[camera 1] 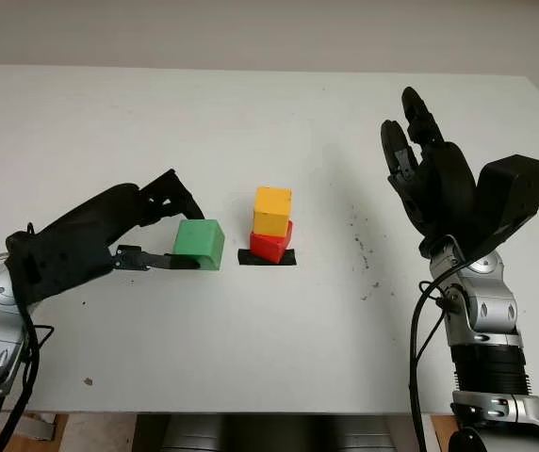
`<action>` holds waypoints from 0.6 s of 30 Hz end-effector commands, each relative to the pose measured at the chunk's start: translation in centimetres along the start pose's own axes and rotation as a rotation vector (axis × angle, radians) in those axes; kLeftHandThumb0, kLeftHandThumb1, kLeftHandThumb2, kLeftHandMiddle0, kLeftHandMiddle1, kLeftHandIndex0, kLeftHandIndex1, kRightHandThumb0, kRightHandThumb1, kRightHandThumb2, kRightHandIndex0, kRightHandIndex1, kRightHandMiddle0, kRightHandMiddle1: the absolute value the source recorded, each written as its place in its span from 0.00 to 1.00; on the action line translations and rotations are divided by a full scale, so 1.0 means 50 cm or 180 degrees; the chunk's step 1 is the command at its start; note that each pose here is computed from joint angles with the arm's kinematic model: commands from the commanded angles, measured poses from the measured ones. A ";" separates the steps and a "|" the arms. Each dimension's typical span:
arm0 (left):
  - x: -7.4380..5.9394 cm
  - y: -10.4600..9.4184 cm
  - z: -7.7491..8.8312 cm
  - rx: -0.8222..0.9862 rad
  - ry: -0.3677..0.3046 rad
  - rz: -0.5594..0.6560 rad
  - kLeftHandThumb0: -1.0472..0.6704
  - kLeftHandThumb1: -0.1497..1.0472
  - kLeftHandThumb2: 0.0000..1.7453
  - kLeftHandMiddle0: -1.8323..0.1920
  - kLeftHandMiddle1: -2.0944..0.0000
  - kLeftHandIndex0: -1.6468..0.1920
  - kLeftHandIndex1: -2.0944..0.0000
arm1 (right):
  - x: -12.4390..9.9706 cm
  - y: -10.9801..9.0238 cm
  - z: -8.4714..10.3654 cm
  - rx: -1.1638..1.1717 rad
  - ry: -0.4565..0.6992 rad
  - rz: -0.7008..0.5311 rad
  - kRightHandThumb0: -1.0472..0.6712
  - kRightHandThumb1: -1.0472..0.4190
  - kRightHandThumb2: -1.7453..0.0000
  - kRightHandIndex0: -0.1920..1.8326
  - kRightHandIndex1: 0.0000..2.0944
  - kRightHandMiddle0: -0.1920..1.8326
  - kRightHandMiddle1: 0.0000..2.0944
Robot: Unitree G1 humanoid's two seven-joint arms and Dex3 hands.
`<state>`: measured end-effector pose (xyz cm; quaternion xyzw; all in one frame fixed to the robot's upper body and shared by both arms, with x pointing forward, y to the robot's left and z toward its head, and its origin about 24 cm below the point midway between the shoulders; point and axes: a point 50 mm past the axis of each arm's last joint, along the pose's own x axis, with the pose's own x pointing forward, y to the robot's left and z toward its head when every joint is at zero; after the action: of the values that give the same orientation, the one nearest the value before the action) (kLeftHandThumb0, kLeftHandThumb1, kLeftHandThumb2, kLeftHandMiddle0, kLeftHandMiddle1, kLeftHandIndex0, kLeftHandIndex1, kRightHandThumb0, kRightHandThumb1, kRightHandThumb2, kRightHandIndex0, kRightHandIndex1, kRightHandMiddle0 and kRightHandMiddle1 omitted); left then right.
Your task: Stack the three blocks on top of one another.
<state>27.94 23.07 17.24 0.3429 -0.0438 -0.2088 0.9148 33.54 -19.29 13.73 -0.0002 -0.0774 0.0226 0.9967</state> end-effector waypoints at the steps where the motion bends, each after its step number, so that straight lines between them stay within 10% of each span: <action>1: 0.000 0.020 0.028 -0.0196 -0.0237 0.0171 0.41 1.00 0.08 0.74 0.97 0.80 0.17 | -0.003 -0.003 0.007 -0.0015 -0.0042 0.0003 0.24 0.00 0.79 0.06 0.02 0.11 0.03; 18: 0.067 0.113 0.181 0.0041 -0.0531 0.0222 0.43 0.97 0.03 0.72 0.96 0.73 0.20 | -0.004 0.006 0.001 -0.0124 0.0024 0.0171 0.24 0.00 0.76 0.05 0.02 0.08 0.02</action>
<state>30.74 20.35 26.78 0.3246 -0.1260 -0.2070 0.9143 33.52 -18.89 13.56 -0.0109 -0.0717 0.0459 0.9963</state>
